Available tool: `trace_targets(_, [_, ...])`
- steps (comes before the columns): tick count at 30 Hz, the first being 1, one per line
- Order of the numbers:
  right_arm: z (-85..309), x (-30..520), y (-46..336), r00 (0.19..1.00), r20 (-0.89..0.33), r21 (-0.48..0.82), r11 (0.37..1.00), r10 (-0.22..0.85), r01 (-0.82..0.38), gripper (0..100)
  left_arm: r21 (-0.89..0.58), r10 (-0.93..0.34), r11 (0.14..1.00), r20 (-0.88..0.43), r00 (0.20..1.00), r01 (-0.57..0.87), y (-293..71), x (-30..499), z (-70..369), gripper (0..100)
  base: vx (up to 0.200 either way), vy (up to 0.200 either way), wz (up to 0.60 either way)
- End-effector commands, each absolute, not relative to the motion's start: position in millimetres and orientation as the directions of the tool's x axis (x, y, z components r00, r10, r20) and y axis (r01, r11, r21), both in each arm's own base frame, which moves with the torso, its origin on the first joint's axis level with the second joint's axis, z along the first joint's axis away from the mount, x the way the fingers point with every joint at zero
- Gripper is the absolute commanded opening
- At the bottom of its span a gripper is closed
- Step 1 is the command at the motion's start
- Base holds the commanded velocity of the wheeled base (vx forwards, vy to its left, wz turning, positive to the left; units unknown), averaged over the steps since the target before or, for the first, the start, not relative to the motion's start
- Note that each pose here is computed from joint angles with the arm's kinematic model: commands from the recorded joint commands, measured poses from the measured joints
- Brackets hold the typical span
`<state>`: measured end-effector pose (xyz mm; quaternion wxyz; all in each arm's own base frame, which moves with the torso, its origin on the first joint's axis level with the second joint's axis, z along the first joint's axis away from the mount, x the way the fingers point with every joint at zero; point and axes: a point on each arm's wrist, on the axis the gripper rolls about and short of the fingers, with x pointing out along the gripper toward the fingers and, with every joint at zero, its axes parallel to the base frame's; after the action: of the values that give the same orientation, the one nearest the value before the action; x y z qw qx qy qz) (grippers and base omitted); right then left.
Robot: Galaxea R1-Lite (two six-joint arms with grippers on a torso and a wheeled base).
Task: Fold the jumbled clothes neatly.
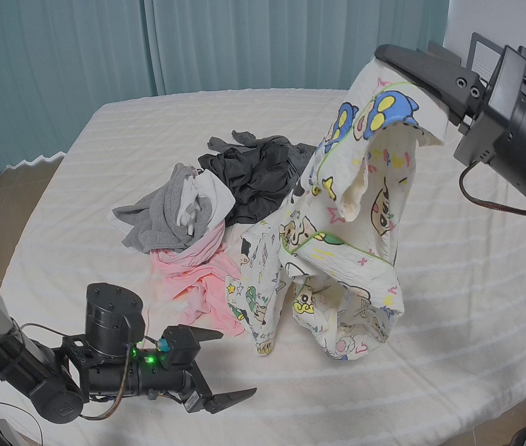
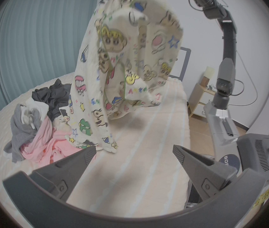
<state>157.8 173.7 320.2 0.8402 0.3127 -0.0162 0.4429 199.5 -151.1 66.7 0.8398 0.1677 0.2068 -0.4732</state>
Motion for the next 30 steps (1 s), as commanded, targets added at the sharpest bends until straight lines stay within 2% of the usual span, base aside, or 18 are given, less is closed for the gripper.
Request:
trace_targets(1, [325.9, 153.1, 175.9, 0.587, 0.323, 0.506, 0.388, 0.742, -0.77, 0, 0.034, -0.721, 0.478, -0.556, 0.414, 0.878, -165.5, 197.1, 45.5, 100, 0.0, 0.0, 0.0])
trace_targets(5, [326.7, 148.7, 178.9, 0.571, 0.326, 0.506, 0.371, 0.753, -0.778, 0, 0.053, -0.726, 0.488, -0.528, 0.44, 0.871, -169.8, 199.8, 42.7, 100, 0.0, 0.0, 0.0])
trace_targets(6, [327.5, 145.3, 178.1, 0.564, 0.331, 0.505, 0.362, 0.757, -0.783, 0, 0.077, -0.71, 0.515, -0.519, 0.476, 0.853, -171.1, 202.7, 40.3, 100, 0.0, 0.0, 0.0])
trace_targets(15, [326.5, 143.7, 178.4, 0.56, 0.328, 0.506, 0.359, 0.761, -0.784, 0, 0.133, -0.687, 0.57, -0.464, 0.559, 0.811, -180.6, 218.2, 23.1, 100, 0.0, 0.0, 0.0])
trace_targets(19, [327.4, 140.2, 176.9, 0.553, 0.332, 0.505, 0.351, 0.764, -0.789, 0, 0.197, -0.634, 0.653, -0.387, 0.67, 0.732, -186.2, 229.2, 7.1, 100, 0.0, 0.0, 0.0])
trace_targets(21, [327.5, 138.3, 176.1, 0.549, 0.334, 0.505, 0.347, 0.766, -0.791, 0, 0.209, -0.626, 0.671, -0.354, 0.695, 0.711, -188.8, 233.3, 1.1, 100, 0.0, 0.0, 0.0])
trace_targets(27, [328.3, 136.7, 174.2, 0.547, 0.338, 0.503, 0.344, 0.766, -0.793, 0, 0.211, -0.617, 0.682, -0.348, 0.706, 0.7, -191.3, 239.7, -2.9, 100, 0.0, 0.0, 0.0])
trace_targets(30, [327.4, 136.8, 174.3, 0.546, 0.335, 0.504, 0.344, 0.768, -0.793, 0, 0.189, -0.62, 0.707, -0.299, 0.725, 0.682, -200.5, 251.6, -0.1, 100, 0.0, 0.0, 0.0])
